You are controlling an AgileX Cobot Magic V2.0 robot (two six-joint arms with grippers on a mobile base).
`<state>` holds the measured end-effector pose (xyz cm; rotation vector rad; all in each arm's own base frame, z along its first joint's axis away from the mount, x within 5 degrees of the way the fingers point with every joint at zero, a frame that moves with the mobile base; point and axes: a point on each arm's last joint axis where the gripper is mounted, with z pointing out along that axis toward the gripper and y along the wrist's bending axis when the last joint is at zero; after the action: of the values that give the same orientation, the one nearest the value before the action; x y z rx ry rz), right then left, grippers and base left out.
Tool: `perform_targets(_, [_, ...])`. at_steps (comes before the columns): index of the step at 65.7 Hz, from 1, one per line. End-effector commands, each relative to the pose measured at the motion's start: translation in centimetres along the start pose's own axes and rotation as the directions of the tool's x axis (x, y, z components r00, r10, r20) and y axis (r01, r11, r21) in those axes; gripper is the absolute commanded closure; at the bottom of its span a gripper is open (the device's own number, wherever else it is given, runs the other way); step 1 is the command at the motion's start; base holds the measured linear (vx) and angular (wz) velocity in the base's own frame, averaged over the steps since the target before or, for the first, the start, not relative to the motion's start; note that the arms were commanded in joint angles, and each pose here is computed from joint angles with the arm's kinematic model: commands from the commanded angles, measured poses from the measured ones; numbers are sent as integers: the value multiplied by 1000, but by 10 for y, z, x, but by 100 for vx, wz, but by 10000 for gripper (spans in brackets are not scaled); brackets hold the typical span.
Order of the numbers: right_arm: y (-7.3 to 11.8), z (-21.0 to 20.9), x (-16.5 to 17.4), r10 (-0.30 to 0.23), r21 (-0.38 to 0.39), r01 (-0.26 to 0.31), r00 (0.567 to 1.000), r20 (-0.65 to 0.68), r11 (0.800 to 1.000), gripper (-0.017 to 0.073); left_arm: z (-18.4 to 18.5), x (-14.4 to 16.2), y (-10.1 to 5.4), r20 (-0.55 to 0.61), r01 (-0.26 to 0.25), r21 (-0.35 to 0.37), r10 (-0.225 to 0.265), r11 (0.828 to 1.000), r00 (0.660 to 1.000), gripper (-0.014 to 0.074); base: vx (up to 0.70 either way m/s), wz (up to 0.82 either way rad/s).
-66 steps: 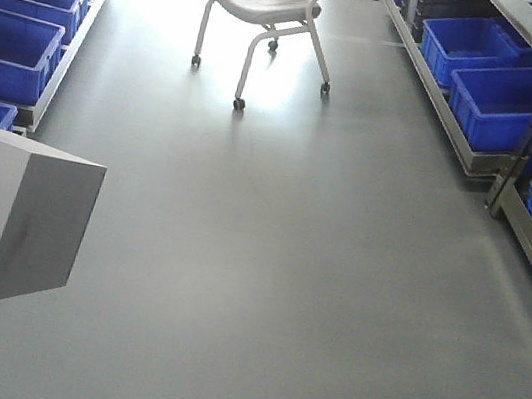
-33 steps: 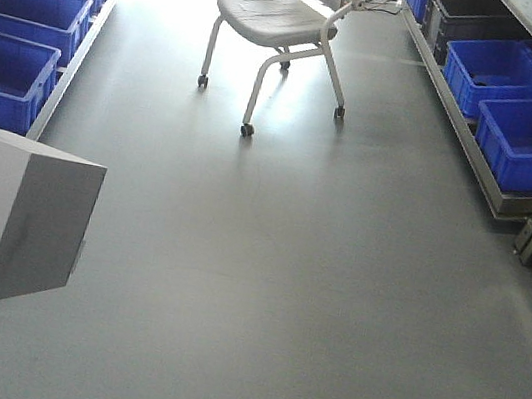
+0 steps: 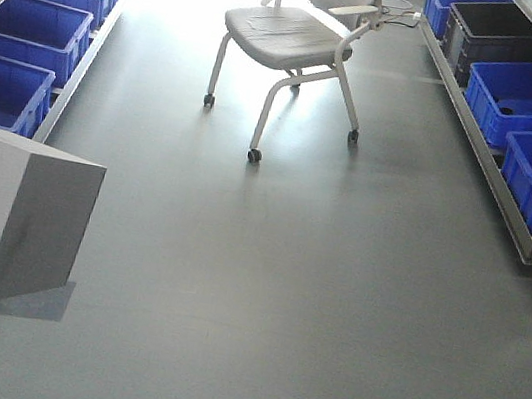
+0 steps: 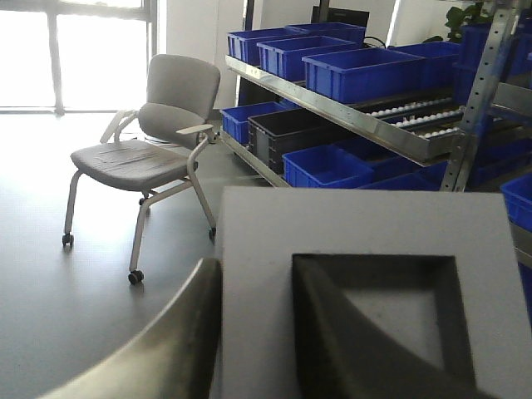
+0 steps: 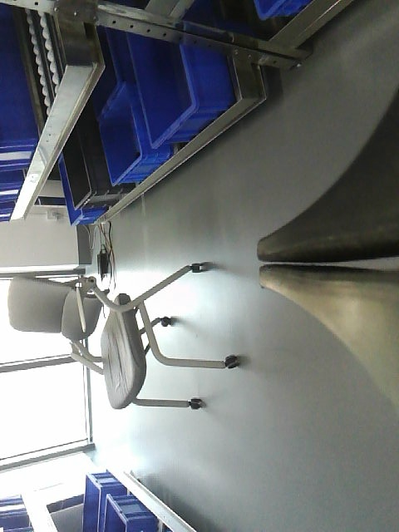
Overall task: Sort gray base to blue bin
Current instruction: 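Drive down the aisle between shelves of blue bins, then turn the base to face the rack of blue bins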
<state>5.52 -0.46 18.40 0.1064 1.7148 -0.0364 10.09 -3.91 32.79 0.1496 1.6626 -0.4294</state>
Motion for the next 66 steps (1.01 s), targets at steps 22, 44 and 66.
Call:
perform_targets(22, [0, 0, -7, -13, 0, 14, 997, 76, 1000, 564, -3, -20, -3, 139, 12, 19, -15, 1000, 990, 600, 30, 15])
perform_targets(44, [0, 0, -7, -13, 0, 14, 997, 76, 1000, 564, -3, -20, -3, 139, 12, 19, -15, 1000, 990, 600, 22, 63])
perform_targets(66, [0, 0, -7, -13, 0, 14, 997, 76, 1000, 564, -3, -20, -3, 139, 12, 19, -15, 1000, 990, 600, 18, 85])
